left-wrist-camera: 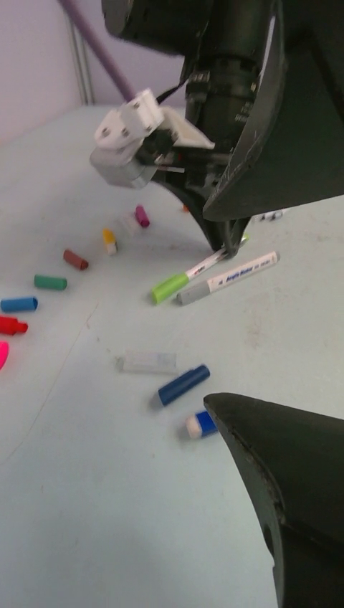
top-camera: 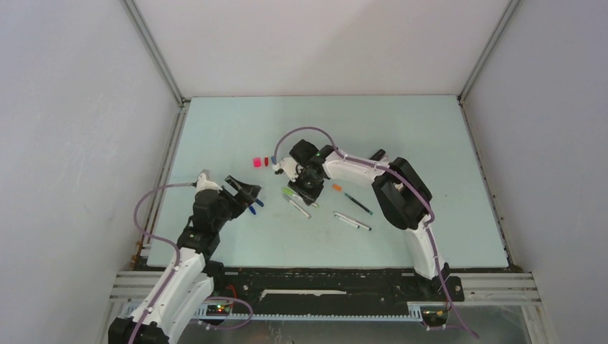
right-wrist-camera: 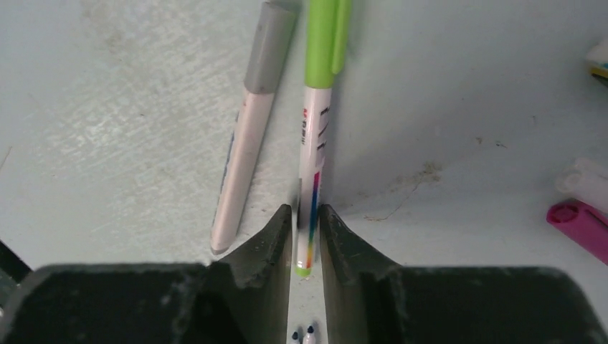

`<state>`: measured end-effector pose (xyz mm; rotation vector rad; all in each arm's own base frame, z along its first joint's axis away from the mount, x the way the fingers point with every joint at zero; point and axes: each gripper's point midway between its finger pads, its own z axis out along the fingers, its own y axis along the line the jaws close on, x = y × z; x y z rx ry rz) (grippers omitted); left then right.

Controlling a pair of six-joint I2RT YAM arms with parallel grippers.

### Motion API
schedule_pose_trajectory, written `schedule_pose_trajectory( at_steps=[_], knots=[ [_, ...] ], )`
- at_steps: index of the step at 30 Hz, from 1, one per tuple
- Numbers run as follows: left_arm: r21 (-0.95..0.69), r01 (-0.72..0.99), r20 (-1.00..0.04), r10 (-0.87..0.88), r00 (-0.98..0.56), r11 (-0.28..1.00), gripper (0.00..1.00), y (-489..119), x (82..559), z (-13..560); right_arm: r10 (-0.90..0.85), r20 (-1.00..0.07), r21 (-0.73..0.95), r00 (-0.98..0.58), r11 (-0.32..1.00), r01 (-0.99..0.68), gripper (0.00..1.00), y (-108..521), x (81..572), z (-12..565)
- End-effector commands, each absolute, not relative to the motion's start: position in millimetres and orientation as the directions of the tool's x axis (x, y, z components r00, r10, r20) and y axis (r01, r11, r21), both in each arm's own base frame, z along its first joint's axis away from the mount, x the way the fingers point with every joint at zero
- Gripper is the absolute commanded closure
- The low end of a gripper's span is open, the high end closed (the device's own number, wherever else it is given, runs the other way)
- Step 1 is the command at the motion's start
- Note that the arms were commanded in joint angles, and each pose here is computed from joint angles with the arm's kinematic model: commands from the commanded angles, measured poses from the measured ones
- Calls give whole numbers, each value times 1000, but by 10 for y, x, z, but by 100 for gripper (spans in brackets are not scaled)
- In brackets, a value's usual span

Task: Open the pen caps

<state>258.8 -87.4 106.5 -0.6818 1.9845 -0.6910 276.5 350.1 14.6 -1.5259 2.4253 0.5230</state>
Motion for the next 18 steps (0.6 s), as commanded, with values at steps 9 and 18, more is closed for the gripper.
schedule_pose_trajectory(
  at_steps=[9,18],
  knots=[
    [-884,63,-445,-791,-421,463,6,-1259,2643,1439,-790,-392,148,-473,453,-879,100,3335,2958,251],
    [-920,116,-386,-809,-443,376,6,-1390,2736,1581,-656,-575,375,-490,321,-870,100,3429,2721,1026]
  ],
)
